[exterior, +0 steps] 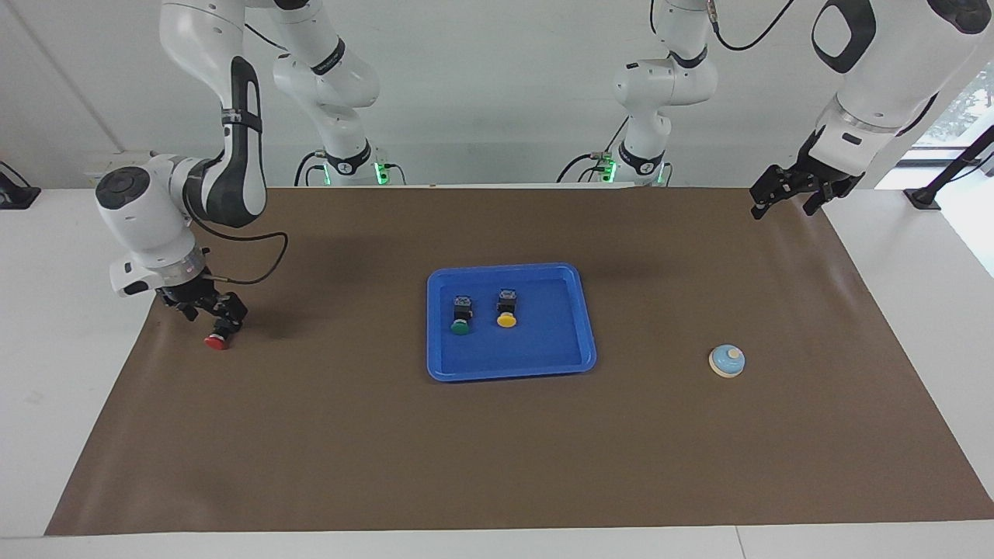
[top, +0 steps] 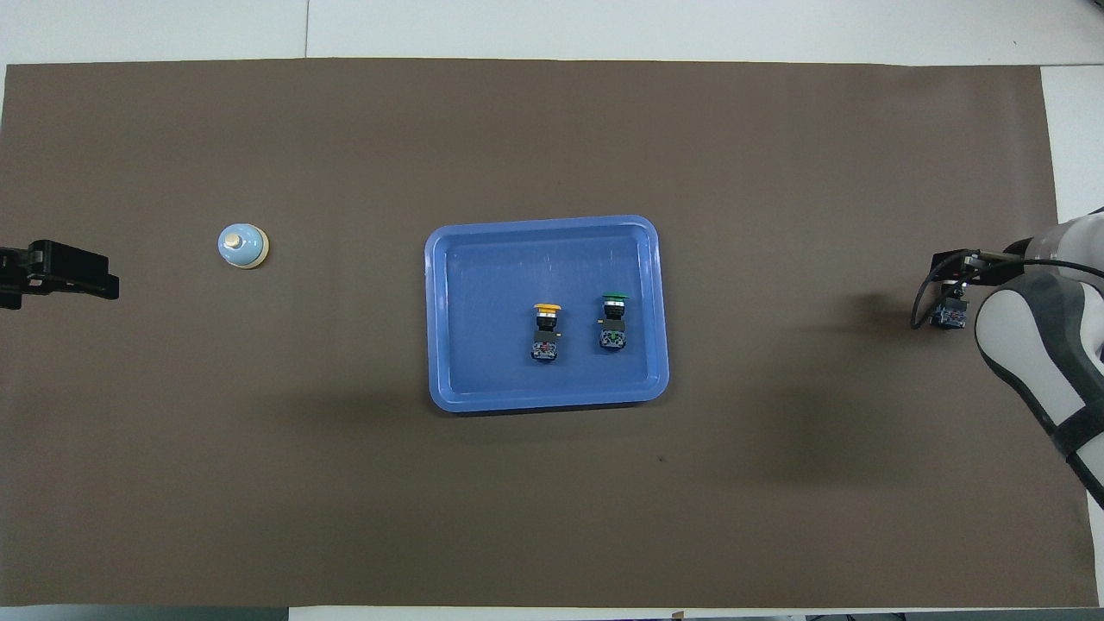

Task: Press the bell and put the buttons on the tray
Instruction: 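Move the right gripper to the red-top button and grasp it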

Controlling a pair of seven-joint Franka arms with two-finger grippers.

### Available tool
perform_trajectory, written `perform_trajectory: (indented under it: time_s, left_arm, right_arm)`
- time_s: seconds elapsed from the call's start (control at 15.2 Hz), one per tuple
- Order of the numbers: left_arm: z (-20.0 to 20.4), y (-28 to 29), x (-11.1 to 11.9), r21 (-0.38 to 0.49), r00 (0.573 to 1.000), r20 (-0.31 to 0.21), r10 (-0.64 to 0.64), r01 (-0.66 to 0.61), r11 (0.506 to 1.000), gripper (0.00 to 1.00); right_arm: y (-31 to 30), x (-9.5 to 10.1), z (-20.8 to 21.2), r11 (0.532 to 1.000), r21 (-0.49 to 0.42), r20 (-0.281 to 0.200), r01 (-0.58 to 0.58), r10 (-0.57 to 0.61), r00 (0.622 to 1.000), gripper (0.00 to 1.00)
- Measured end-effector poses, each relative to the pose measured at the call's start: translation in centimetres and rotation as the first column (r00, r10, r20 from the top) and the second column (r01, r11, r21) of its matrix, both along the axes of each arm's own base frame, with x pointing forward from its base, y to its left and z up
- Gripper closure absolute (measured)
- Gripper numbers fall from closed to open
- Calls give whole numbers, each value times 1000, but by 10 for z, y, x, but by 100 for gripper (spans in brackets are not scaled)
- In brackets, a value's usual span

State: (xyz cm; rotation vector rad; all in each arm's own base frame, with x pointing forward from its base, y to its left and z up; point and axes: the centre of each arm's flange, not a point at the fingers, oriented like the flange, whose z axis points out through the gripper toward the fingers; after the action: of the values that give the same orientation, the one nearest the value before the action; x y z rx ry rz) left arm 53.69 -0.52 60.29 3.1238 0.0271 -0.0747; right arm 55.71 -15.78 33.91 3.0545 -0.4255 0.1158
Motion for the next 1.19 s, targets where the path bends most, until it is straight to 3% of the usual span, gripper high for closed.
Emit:
perform_trajectory:
  time_s: [0.59,0.99,1.19]
  left_arm:
    - [0,0,0,0,1000,0,0,0,1000,0]
    - [0,0,0,0,1000,0,0,0,1000,0]
    - [0,0,0,0,1000,0,0,0,1000,0]
  right_arm:
    - [1,-12,-46,1000,7,-5,-4,4,1000,0]
    - [2,-12,-47,999,5,-8,-33,33,999,59]
    - [2,-12,-47,999,5,-9,-47,47,999,59]
